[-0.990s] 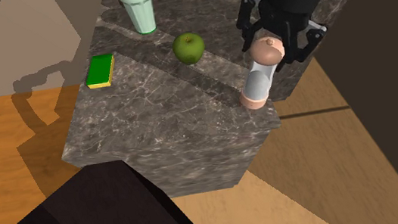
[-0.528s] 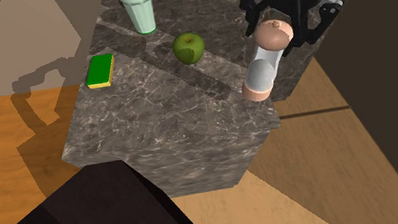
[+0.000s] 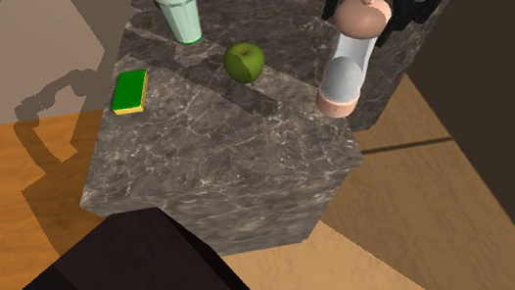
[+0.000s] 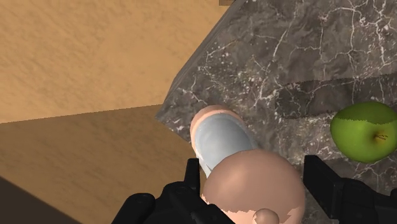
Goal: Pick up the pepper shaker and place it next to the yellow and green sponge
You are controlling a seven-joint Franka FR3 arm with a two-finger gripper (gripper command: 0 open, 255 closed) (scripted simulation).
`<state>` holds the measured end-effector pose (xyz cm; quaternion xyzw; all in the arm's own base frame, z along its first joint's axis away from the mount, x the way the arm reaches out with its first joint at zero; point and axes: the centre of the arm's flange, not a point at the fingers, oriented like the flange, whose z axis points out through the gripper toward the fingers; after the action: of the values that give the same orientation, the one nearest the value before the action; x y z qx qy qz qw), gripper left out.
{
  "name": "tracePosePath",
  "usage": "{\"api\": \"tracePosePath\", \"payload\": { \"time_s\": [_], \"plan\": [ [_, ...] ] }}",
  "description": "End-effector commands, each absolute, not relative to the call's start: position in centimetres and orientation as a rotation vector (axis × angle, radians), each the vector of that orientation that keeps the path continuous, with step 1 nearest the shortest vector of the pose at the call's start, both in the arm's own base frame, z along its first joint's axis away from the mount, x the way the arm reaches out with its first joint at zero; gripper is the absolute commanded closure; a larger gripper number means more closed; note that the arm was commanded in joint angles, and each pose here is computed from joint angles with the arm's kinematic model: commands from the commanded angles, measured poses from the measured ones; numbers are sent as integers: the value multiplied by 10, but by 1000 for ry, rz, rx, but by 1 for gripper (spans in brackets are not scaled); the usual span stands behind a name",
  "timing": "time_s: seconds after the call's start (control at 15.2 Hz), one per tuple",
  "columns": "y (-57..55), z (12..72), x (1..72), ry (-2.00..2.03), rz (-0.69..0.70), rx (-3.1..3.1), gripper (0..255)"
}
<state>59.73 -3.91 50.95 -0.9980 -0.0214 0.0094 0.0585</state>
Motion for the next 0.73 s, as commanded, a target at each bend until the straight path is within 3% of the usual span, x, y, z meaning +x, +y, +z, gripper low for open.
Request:
{"api": "tracePosePath", "payload": {
  "time_s": [0.0, 0.66],
  "plan": [
    [-39, 520, 598, -65, 29, -3024, 255],
    [-39, 573, 598, -65, 29, -3024, 255]
  ]
}}
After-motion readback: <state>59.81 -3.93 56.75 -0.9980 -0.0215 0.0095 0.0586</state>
